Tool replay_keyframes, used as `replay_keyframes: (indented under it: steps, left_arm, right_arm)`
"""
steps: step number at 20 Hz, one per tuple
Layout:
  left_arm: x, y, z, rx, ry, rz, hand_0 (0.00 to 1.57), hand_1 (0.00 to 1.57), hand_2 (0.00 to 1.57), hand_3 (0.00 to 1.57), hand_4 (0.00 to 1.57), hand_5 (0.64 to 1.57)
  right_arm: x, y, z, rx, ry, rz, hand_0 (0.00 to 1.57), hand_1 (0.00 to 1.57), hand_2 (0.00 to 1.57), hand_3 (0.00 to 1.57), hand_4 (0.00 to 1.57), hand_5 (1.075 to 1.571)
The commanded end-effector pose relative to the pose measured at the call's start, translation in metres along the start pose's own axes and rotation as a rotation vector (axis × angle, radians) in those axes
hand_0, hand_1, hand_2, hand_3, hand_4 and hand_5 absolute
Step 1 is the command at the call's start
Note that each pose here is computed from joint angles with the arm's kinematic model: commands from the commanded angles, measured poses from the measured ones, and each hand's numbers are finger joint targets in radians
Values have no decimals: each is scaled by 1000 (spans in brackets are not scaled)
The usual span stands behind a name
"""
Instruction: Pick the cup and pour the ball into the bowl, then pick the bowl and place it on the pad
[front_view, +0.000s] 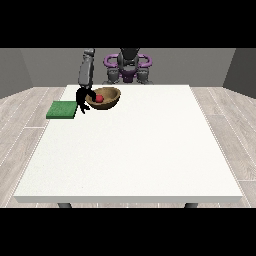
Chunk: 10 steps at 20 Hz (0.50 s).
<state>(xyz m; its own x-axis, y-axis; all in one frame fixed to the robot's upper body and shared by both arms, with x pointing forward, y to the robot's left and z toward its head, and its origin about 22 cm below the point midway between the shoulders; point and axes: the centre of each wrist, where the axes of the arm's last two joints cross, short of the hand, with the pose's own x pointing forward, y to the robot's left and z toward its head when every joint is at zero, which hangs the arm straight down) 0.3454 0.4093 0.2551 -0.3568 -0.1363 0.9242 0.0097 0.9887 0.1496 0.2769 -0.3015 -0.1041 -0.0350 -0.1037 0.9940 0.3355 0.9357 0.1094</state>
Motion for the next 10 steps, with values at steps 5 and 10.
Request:
replay_keyframes:
  steps: [5, 10]
  left_arm:
    - [11, 6, -1, -23, -41, 14, 0, 0, 0, 0, 1129, 1517]
    - [-5, 16, 5, 1, 34, 40, 0, 0, 0, 0, 1186, 1526]
  right_arm:
    - [-9, -54, 21, -149, 209, 258, 1571, 1571, 1571, 1424, 948, 1530]
    - [37, -75, -6, -197, 183, 370, 1571, 1571, 1571, 1248, 1012, 1546]
